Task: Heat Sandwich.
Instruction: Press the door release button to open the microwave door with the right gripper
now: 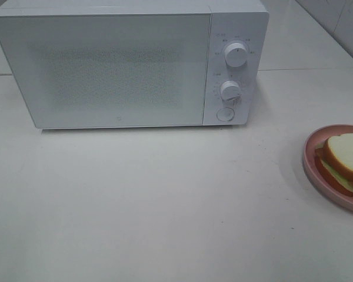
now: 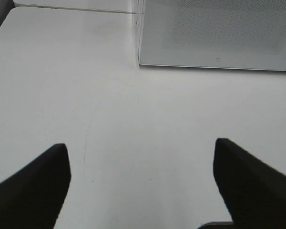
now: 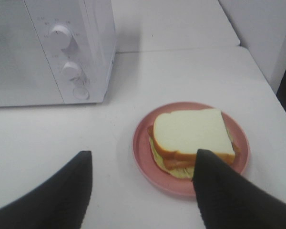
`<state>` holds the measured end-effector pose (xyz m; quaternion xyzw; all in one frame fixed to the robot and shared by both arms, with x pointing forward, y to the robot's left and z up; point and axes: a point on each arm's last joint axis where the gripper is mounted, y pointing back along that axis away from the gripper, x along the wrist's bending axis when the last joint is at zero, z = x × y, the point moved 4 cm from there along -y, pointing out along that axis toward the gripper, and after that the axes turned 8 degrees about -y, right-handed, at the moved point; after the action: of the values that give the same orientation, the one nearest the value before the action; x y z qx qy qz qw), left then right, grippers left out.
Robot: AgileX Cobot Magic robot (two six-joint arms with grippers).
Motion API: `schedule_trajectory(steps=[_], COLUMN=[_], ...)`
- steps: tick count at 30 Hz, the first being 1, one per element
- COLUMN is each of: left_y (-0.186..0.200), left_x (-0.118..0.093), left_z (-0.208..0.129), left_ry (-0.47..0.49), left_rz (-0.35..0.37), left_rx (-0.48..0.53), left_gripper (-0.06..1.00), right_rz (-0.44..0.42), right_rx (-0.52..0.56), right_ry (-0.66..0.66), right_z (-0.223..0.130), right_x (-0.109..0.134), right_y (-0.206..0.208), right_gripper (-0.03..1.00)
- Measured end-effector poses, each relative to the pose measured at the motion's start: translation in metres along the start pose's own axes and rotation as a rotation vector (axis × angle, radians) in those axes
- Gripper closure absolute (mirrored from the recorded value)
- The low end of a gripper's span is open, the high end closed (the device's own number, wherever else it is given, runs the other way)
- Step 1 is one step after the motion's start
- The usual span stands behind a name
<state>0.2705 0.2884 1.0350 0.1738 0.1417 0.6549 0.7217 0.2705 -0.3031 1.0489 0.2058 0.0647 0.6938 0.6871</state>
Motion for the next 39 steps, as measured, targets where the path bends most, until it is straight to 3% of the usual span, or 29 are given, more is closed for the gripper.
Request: schedule_trajectory(steps=[3,10,30,39], left_y=[0.000,0.000,0.000,0.000], left_x=[0.000,0.000,0.000,0.000], left_z=[0.000,0.000,0.000,0.000], left_ry=[0.000,0.000,0.000,0.000], left_rz=[0.000,0.000,0.000,0.000], left_rx=[-0.001,-0.001,-0.001,-0.001], left_gripper=[0.19,0.19,0.19,0.19], right_rz=[0.021,0.043,0.063,0.113], right_rx=[-0.080,-0.154,-0.064,-0.058], right_ry=[0.002,0.006,-0.002,0.096], right_z=[0.010,0.021,0.046,0.053], right_x=[0.003,0.006,0.022,0.032], right_y=[0.000,-0.007,-0.065,-0.093], right_gripper=[0.36,0.36,0.36,0.36])
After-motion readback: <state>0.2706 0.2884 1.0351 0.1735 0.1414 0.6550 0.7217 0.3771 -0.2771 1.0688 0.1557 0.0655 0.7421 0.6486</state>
